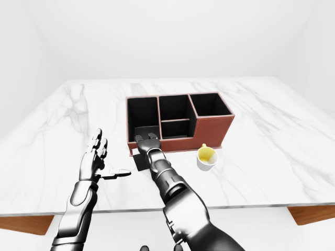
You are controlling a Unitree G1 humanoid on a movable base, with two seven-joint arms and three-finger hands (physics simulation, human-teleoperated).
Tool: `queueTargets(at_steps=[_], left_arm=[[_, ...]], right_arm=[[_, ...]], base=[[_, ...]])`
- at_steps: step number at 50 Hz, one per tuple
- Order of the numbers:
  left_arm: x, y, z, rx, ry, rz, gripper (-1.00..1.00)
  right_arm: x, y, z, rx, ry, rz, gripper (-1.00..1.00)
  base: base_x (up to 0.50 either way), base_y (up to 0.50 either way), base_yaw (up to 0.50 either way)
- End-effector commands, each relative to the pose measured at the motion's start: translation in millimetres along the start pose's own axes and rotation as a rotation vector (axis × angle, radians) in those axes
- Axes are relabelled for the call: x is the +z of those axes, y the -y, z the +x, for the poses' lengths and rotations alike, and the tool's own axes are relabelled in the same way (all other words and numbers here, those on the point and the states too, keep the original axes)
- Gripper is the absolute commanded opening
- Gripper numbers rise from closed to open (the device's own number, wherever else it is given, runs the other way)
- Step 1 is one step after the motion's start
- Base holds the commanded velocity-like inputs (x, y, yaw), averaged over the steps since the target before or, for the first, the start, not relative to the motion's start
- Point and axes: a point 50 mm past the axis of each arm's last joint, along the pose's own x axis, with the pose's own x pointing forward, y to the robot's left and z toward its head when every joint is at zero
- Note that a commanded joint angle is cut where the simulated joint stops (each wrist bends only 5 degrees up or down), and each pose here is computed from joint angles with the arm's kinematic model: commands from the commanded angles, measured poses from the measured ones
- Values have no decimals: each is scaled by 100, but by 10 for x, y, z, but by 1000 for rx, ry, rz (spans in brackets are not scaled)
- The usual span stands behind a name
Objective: Pick up the book and place it in the caddy.
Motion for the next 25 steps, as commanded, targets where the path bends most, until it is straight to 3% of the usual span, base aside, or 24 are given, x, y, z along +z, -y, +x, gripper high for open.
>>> queueTargets(at_steps=[1, 25], left_arm=[[5, -4, 0, 0, 0, -1, 100], [7, -7, -6, 2, 2, -4, 100]], right_arm=[[-2, -38, 2, 30, -5, -24, 100], [51, -74, -1, 41, 5, -75, 100]], base=[[0, 0, 0], [0, 0, 0]])
